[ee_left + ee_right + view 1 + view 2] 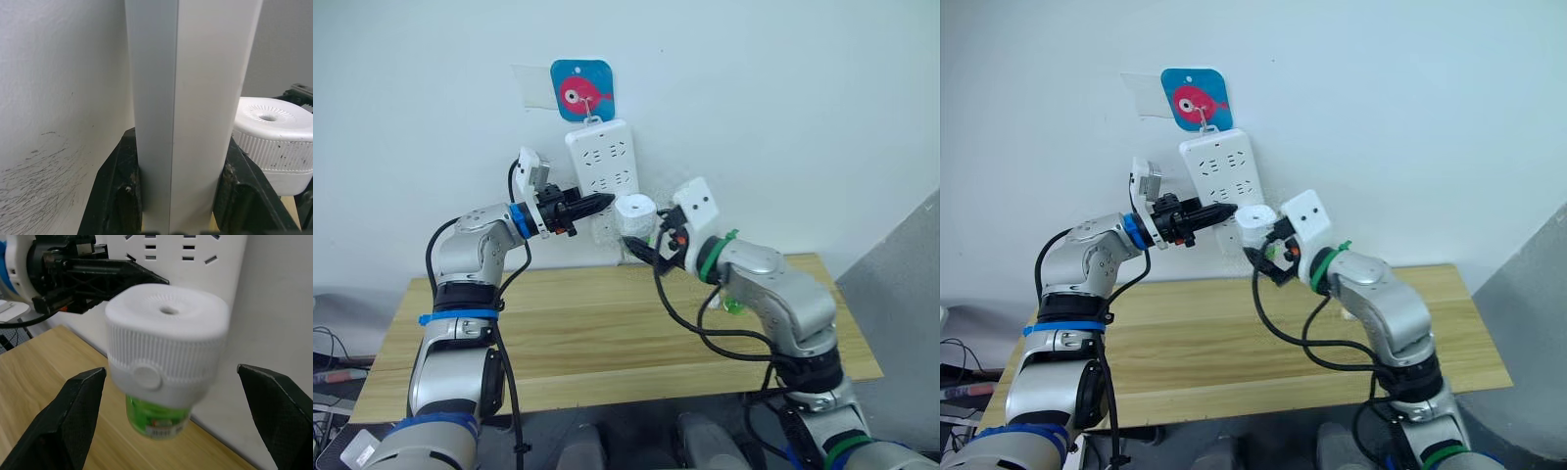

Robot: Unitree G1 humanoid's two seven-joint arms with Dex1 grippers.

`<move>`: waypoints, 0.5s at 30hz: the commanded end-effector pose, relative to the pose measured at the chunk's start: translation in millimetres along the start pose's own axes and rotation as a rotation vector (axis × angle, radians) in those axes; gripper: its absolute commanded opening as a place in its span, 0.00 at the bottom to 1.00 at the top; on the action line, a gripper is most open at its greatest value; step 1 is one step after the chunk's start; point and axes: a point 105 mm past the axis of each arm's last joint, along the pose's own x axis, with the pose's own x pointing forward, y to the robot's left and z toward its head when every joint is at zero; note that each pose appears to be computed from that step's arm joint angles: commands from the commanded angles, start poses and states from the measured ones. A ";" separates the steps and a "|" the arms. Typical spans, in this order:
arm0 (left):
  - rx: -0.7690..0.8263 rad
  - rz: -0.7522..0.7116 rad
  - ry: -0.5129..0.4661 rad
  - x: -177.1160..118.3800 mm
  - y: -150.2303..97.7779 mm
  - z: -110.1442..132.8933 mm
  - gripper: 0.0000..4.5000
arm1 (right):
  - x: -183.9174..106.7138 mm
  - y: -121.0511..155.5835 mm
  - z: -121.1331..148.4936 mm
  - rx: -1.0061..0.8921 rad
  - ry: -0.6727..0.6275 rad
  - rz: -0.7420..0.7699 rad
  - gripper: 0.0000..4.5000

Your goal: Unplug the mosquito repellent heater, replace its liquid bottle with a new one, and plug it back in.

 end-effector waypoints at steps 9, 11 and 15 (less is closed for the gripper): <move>0.035 0.048 0.015 -17.0 7.7 1.3 0.83 | -20.9 17.8 6.6 0.046 -0.101 0.136 0.55; 0.034 0.065 0.020 -26.2 7.3 1.1 0.99 | -19.1 21.0 7.1 0.055 -0.111 0.146 0.37; 0.040 0.113 0.033 -45.9 6.7 1.0 1.00 | -13.5 27.5 5.9 0.061 -0.121 0.168 0.04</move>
